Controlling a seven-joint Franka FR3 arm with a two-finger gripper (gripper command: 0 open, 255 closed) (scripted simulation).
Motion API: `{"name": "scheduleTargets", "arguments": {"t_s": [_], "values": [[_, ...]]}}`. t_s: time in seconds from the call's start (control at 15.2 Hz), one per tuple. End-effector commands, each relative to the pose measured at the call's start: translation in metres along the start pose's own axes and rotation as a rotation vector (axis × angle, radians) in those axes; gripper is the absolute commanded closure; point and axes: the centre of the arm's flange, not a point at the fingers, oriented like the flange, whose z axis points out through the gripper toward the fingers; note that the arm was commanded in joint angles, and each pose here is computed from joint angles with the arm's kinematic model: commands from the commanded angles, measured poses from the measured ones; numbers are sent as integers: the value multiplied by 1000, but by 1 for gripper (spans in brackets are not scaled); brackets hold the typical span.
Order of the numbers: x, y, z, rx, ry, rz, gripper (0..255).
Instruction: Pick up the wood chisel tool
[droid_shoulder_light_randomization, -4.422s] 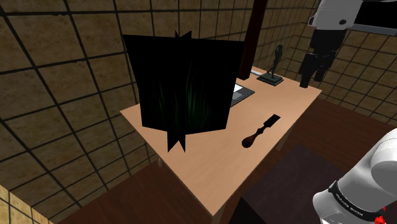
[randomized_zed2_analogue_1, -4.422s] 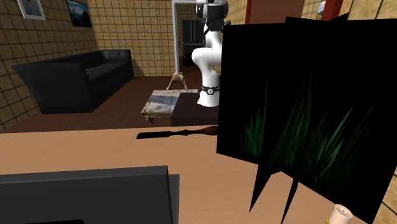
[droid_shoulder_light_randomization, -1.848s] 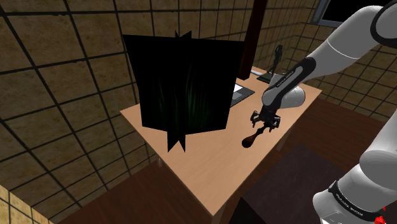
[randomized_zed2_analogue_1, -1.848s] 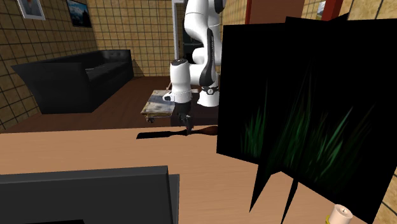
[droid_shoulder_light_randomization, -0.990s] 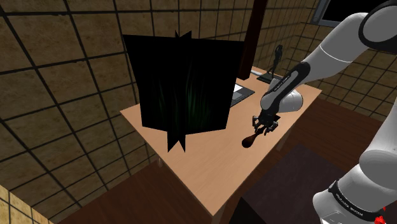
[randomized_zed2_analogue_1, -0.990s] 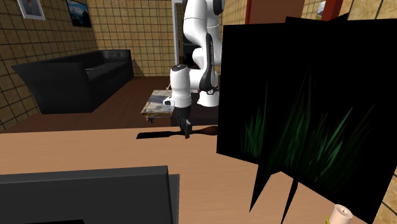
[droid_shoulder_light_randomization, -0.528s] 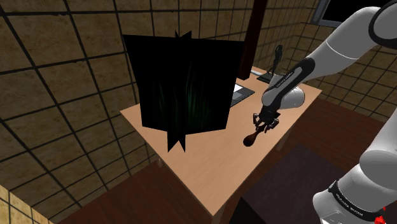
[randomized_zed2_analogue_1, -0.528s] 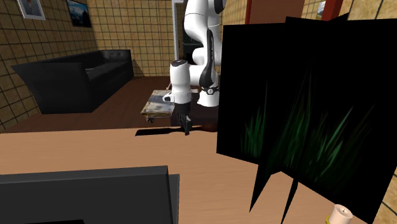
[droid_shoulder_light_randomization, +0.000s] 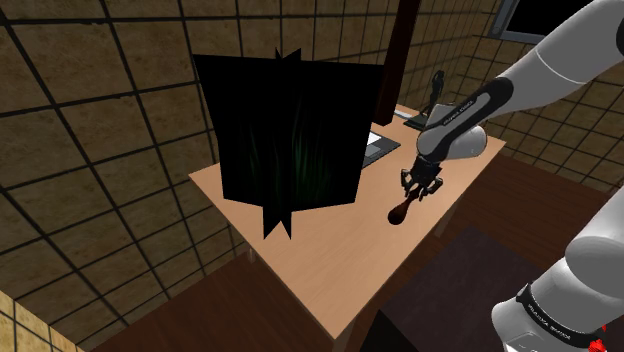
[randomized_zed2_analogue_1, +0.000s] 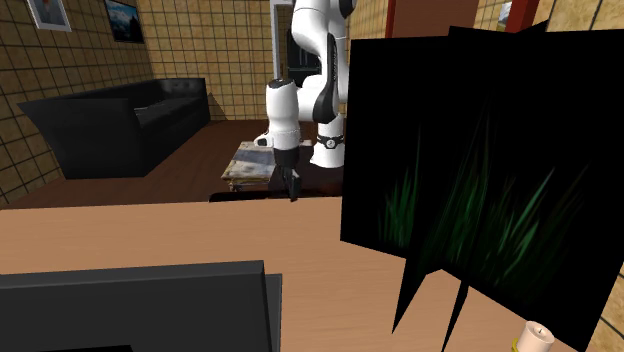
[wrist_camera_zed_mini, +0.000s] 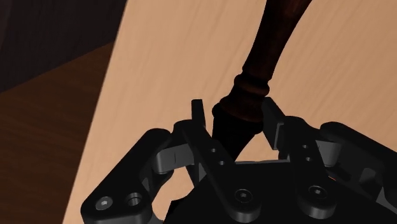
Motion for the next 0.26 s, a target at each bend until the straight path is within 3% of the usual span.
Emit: {"name": "scheduleTargets", "arguments": {"t_s": [0.0,0.2], "values": [[-1,0,-12,0,0,0,255],[-2,0,-18,0,0,0,255]]}}
